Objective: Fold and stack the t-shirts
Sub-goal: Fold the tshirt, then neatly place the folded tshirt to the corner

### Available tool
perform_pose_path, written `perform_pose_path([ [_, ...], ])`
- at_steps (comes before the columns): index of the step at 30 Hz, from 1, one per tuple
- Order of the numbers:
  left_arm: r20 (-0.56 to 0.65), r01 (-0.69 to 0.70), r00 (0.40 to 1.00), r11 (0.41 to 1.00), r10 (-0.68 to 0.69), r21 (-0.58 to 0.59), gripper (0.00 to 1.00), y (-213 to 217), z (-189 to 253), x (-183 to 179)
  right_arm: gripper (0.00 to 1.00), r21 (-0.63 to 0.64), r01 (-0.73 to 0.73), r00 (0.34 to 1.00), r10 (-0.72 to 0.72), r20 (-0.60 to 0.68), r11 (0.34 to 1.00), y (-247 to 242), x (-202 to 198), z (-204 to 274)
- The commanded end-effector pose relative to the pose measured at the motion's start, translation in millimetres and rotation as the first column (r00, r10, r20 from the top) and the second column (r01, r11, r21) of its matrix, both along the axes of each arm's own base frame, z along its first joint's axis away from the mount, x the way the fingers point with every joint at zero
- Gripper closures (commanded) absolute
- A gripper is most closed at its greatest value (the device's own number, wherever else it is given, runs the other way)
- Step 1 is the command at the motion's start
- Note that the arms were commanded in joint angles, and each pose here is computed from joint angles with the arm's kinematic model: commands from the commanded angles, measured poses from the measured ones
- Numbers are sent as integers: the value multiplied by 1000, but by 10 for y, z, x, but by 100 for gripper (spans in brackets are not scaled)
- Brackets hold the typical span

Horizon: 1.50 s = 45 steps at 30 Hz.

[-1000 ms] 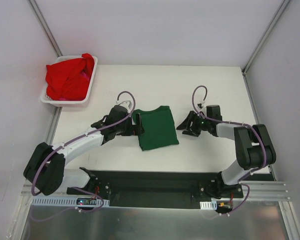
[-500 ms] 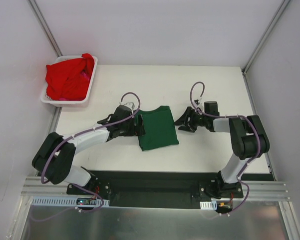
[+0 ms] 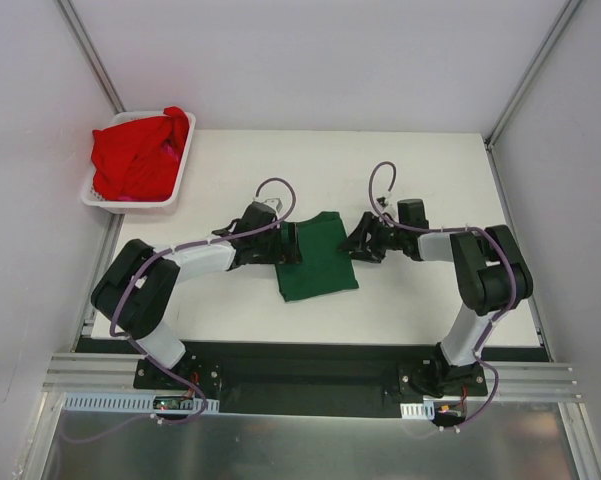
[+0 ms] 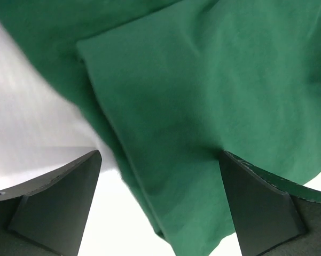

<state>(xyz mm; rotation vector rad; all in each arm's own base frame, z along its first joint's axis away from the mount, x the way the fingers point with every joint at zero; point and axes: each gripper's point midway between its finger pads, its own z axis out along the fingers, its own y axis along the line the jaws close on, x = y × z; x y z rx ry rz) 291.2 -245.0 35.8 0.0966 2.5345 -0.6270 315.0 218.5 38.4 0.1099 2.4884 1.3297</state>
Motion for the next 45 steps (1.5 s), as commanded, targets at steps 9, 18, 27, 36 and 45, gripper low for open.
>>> perform_pose_path([
  [9,33,55,998,998,-54,-27,7,-167,52,106,32,-80,-47,996,41,-85,996,179,-231,-293],
  [18,24,58,998,998,-57,-23,7,-153,21,77,32,-75,-61,992,52,-118,995,315,-382,-367],
  [27,18,63,998,998,-62,-26,7,-145,8,41,32,-65,-83,988,73,-138,994,519,-511,-446],
  [36,20,61,998,998,-61,-19,8,-112,3,14,32,-58,-118,981,107,-161,991,779,-681,-509],
  [45,17,64,998,998,-64,-19,8,-105,-6,-5,49,-53,-130,978,120,-169,990,902,-740,-537],
])
